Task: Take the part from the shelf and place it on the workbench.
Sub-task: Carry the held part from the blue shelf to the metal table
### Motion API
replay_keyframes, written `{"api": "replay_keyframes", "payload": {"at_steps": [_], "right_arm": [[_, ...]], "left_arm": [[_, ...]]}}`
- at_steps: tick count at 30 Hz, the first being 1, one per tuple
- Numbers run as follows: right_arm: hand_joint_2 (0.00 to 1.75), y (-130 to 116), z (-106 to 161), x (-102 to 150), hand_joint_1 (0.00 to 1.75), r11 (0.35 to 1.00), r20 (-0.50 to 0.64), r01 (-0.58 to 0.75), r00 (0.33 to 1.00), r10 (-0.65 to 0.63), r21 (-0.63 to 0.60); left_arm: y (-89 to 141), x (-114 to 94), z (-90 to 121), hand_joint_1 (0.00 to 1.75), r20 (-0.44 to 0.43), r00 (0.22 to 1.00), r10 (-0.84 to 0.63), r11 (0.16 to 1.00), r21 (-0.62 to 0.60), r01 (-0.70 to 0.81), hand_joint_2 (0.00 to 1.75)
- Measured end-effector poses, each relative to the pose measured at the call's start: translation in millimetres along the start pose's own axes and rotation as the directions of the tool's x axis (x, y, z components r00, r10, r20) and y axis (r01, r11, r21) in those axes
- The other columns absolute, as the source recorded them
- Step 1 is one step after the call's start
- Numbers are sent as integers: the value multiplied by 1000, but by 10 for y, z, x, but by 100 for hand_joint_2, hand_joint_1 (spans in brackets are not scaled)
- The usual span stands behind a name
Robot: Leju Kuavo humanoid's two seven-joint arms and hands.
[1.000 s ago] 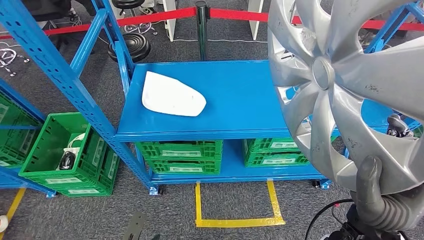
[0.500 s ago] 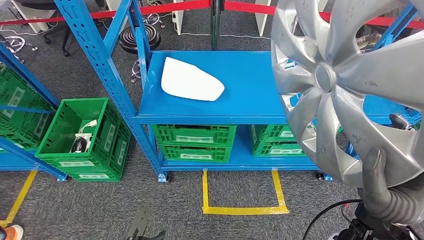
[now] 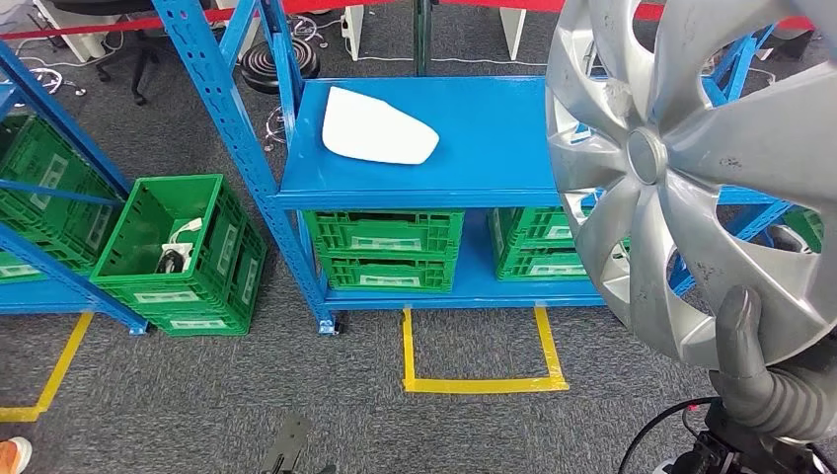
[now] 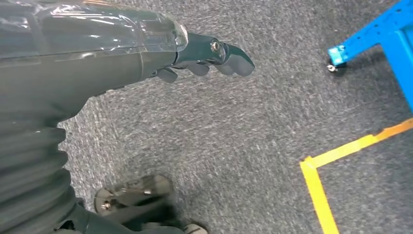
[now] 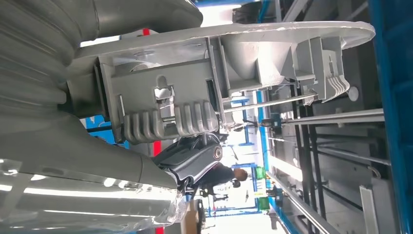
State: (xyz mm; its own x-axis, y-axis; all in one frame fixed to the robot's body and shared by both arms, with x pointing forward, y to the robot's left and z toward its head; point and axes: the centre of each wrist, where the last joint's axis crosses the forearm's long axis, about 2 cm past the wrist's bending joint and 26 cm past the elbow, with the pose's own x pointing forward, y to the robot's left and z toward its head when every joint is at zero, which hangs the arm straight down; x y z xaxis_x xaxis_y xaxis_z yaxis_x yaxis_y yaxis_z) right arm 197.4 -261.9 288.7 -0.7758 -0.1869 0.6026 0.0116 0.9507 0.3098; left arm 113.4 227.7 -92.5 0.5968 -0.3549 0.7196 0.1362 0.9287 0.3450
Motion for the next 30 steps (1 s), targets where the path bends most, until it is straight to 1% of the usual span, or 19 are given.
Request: {"api": "replay_keyframes", "payload": {"at_steps": [4,14,21,30], "right_arm": [[175,12,-29,4,175,1000,9,-7,1000,7,9],[175,50,-60,6,175,999,17,-30,999,29,33],[175,73,-72,16,175,999,25,-28,999,27,42],[175,85,-72,15,175,999,21,-25,1000,24,44]], "left_arm": [[-8,22,-11,0,4,1000,5,1000,1,-5,175],[-19,-42,38,0,-44,999,13,1000,3,-13,175],[-33,-56,55,0,-54,998,10,1000,3,-9,175],[-13,-43,46,0,-25,998,-62,997,51,63,175]]}}
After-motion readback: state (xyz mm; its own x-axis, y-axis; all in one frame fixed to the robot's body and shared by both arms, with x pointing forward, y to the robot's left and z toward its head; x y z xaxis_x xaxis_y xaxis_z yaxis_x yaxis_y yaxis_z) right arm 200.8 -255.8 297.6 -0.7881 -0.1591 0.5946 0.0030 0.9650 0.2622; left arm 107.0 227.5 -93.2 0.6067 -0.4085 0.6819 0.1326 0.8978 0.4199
